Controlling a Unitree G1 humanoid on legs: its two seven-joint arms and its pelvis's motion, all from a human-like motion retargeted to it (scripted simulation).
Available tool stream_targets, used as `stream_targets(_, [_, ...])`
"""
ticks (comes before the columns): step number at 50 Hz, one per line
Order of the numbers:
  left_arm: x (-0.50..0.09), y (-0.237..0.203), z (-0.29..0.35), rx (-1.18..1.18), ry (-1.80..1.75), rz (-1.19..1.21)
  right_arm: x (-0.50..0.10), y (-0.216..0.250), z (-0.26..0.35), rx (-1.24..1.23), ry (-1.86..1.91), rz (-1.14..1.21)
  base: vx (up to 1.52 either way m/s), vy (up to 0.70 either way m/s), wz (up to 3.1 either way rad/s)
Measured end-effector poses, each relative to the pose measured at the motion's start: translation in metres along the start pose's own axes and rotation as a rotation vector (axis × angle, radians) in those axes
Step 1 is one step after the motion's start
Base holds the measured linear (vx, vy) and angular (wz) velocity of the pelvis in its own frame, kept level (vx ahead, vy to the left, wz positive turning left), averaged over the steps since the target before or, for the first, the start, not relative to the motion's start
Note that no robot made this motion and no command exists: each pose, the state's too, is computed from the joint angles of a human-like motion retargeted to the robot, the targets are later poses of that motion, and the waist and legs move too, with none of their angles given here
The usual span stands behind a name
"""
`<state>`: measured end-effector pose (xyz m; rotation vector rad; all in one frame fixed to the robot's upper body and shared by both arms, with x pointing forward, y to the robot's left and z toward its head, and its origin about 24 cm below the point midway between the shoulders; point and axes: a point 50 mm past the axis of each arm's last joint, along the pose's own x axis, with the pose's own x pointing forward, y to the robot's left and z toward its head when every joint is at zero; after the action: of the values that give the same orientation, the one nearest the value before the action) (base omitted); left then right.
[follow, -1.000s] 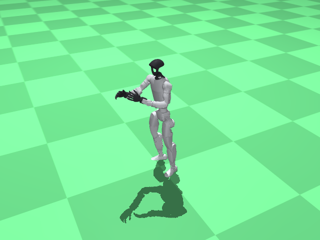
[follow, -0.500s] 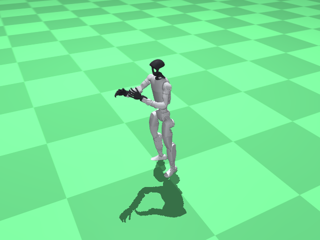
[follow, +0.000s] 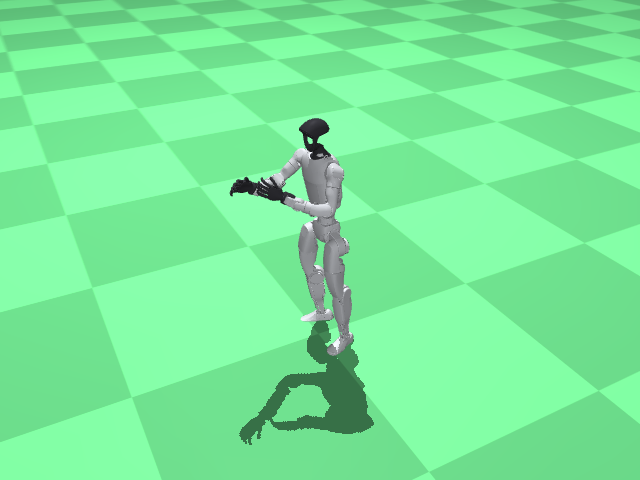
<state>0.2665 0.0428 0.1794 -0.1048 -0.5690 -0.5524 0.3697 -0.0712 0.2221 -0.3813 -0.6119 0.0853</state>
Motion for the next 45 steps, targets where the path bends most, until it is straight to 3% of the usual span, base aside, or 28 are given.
stream_targets(4, [0.029,0.006,0.103,0.171,-0.500,0.042,-0.007,-0.005,-0.017,-0.048,0.060,0.040,0.00,0.00,0.00])
stream_targets(8, [0.040,-0.003,0.212,0.290,-1.045,0.261,-0.007,-0.009,-0.024,-0.086,0.098,0.049,0.00,0.00,0.00])
stream_targets(12, [0.031,-0.013,0.261,0.289,-1.323,0.426,-0.005,-0.008,-0.020,-0.078,0.076,0.023,0.00,0.00,0.00])
stream_targets(16, [0.049,-0.016,0.223,0.223,-1.111,0.335,0.002,-0.006,-0.011,-0.058,0.052,0.009,0.00,0.00,0.00])
stream_targets(19, [0.064,-0.008,0.128,0.158,-0.626,0.165,0.006,-0.003,-0.007,-0.051,0.048,0.006,0.00,0.00,0.00])
stream_targets(23, [0.039,-0.002,0.008,0.072,-0.070,0.107,0.008,-0.002,-0.004,-0.044,0.043,-0.033,0.00,0.00,0.00])
stream_targets(25, [0.032,-0.003,0.012,0.056,-0.099,0.101,0.007,0.000,-0.005,-0.059,0.032,-0.020,0.00,0.00,0.00])
stream_targets(30, [0.047,-0.009,0.153,0.271,-0.770,0.106,-0.004,0.005,-0.022,-0.111,0.086,0.079,0.00,0.00,0.00])
stream_targets(33, [0.036,-0.019,0.238,0.375,-1.222,0.302,-0.003,0.001,-0.024,-0.112,0.096,0.061,0.00,0.00,0.00])
stream_targets(36, [0.017,-0.031,0.270,0.327,-1.450,0.399,-0.003,0.002,-0.022,-0.102,0.087,0.044,0.00,0.00,0.00])
stream_targets(40, [0.018,-0.028,0.240,0.243,-1.342,0.410,0.002,0.001,-0.012,-0.110,0.033,0.015,0.00,0.00,0.00])
stream_targets(45, [0.043,-0.001,0.076,0.300,-0.468,0.140,0.003,0.002,-0.005,-0.085,-0.007,0.022,0.00,0.00,0.00])
